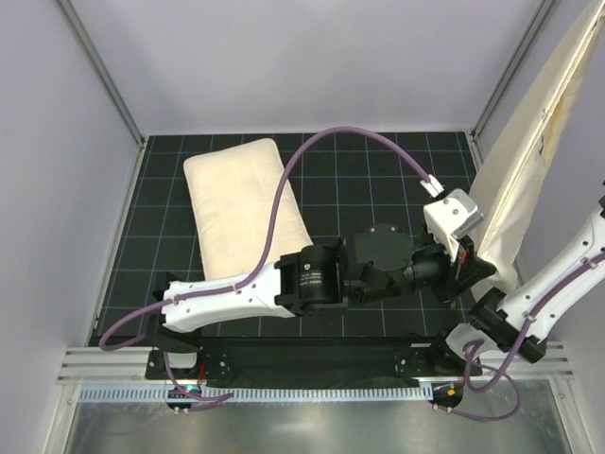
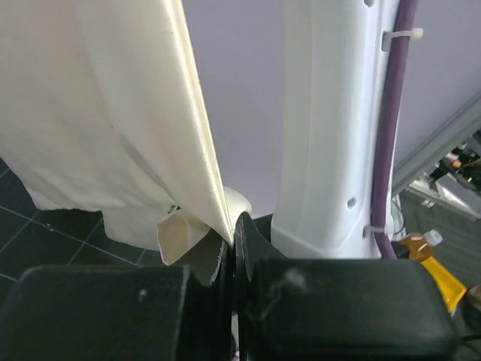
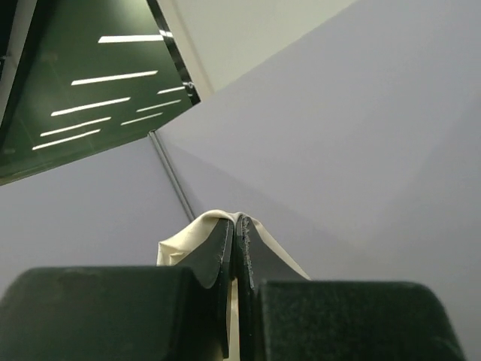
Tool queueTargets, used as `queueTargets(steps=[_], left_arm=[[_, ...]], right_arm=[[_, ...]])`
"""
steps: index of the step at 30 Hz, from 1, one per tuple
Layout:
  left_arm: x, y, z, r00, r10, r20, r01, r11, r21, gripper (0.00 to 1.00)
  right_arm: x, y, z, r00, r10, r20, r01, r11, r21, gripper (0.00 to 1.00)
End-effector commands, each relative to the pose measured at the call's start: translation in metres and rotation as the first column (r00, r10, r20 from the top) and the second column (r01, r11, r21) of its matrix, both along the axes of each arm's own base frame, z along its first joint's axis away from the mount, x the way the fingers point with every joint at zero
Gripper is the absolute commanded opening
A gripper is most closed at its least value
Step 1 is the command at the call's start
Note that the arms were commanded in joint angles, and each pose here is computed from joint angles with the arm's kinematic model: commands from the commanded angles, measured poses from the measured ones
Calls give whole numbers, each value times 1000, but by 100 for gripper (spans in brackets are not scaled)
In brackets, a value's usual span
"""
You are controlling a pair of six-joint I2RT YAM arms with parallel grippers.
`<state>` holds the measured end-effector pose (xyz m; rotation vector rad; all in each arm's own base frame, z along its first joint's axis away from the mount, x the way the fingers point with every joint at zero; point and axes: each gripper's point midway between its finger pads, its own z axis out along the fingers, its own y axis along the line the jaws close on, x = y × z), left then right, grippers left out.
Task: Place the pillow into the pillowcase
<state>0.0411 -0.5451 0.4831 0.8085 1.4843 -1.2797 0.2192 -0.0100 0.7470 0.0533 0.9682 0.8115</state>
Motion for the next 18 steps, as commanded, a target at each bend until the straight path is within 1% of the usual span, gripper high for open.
queueTargets(steps=[1, 2, 3, 4, 5, 6, 7, 8, 9, 10, 11, 12, 13, 14, 15, 16, 17, 18], left_arm=[[40, 19, 21, 983, 90, -161, -106, 990, -94, 0], [45, 13, -21, 970, 36, -239, -44, 999, -28, 0], [62, 18, -33, 948, 36, -317, -49, 998, -35, 0], [98, 43, -12, 906, 45, -421, -120, 981, -154, 0], [119, 54, -29, 883, 94, -460, -176, 974, -140, 0], [135, 65, -85, 845, 177, -504, -230, 972, -44, 0], [158, 90, -82, 828, 225, -514, -299, 952, -64, 0], [169, 104, -95, 809, 272, -522, -342, 939, -42, 0], [176, 116, -115, 787, 317, -530, -378, 926, -6, 0], [187, 139, -145, 752, 381, -538, -427, 903, 44, 0], [191, 150, -158, 728, 400, -556, -450, 892, 53, 0], [193, 159, -174, 709, 423, -565, -463, 883, 80, 0], [196, 180, -198, 676, 463, -573, -490, 863, 120, 0], [196, 188, -206, 661, 476, -580, -501, 856, 130, 0], [196, 196, -211, 656, 488, -576, -511, 849, 137, 0], [197, 206, -226, 640, 519, -567, -530, 832, 164, 0], [192, 215, -221, 645, 521, -559, -536, 830, 155, 0], [189, 222, -231, 632, 542, -554, -539, 821, 189, 0]], right_arm=[[73, -26, -53, 961, 144, -237, -121, 987, 107, 4], [86, -25, -63, 955, 137, -262, -110, 987, 114, 4], [107, -30, -83, 940, 139, -311, -103, 986, 128, 4], [125, -13, -99, 918, 193, -346, -152, 978, 141, 4], [155, -21, -134, 890, 191, -414, -133, 977, 165, 4], [169, -15, -150, 871, 210, -444, -144, 973, 179, 4], [181, -10, -166, 854, 223, -470, -151, 971, 187, 4], [195, 9, -186, 834, 241, -497, -184, 970, 161, 4], [211, 13, -214, 802, 246, -545, -176, 968, 178, 4], [229, 13, -234, 786, 222, -577, -143, 973, 180, 4], [239, 31, -252, 756, 237, -610, -159, 971, 180, 4], [253, 32, -272, 742, 210, -637, -135, 977, 165, 4], [272, 39, -299, 703, 221, -675, -137, 975, 176, 4], [281, 46, -313, 683, 226, -695, -144, 974, 176, 4], [290, 65, -325, 667, 233, -708, -178, 972, 152, 4], [309, 70, -354, 627, 222, -747, -167, 975, 149, 4], [317, 78, -360, 610, 211, -764, -176, 976, 129, 4], [323, 101, -370, 598, 200, -776, -218, 972, 83, 4]])
